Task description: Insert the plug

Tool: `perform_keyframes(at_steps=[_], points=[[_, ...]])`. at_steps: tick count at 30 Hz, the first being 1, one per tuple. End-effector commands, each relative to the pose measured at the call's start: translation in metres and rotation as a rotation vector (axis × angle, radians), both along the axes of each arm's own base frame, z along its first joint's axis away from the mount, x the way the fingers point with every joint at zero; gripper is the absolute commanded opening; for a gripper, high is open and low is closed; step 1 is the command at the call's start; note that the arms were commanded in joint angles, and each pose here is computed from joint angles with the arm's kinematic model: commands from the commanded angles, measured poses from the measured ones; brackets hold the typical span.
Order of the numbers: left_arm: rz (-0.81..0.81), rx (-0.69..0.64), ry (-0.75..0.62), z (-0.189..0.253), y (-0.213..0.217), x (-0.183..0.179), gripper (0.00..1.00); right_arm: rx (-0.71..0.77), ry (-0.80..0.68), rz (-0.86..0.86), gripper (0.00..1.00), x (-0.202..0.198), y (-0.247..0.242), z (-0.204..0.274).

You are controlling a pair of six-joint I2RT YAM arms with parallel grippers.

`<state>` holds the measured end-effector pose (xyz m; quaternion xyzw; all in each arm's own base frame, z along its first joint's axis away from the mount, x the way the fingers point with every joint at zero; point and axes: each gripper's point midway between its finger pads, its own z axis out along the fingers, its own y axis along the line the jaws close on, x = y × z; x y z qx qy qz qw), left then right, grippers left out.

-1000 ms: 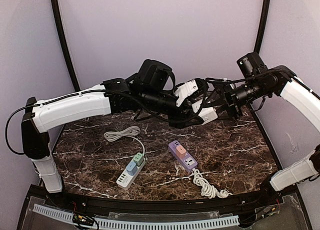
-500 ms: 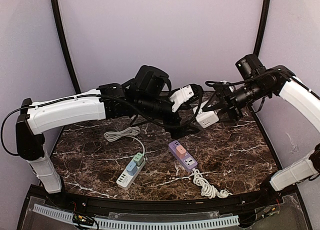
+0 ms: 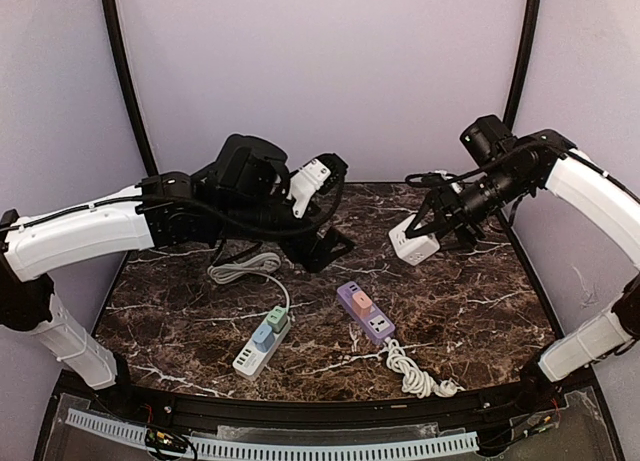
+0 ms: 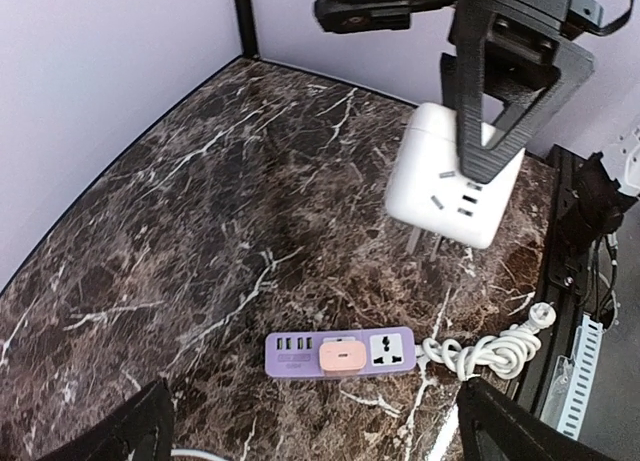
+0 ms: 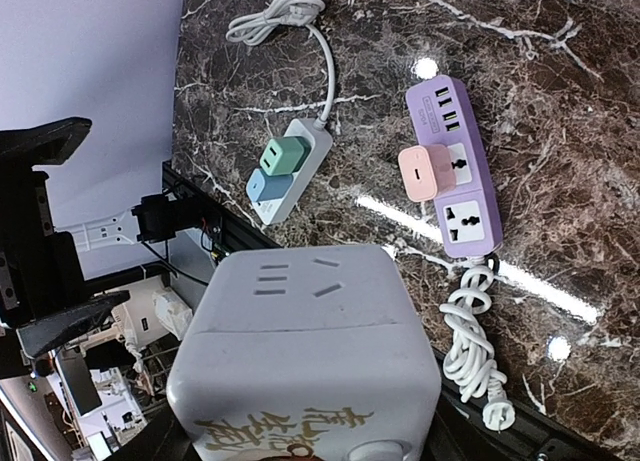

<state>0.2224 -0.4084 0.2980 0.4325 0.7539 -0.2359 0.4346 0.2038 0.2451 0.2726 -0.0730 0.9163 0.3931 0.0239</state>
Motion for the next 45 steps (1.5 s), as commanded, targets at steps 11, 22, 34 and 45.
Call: perform_keyframes(at_steps=[11,22,34,45], points=[[0.444,0.111,0.195,-0.005,0.096,0.004,0.99,-0.091,-0.124,-0.04,0.0,0.027,-0.006,-0.007],[0.63,-0.094,0.493,-0.037,0.157,0.001,0.99,-0.123,-0.115,-0.155,0.0,0.028,-0.018,-0.012],[0.628,0.047,0.58,-0.069,0.159,-0.008,0.99,-0.152,-0.118,-0.162,0.0,0.028,-0.019,-0.021],[0.607,0.015,0.718,-0.096,0.152,0.011,0.98,-0.206,-0.14,-0.063,0.0,0.016,-0.018,-0.039]])
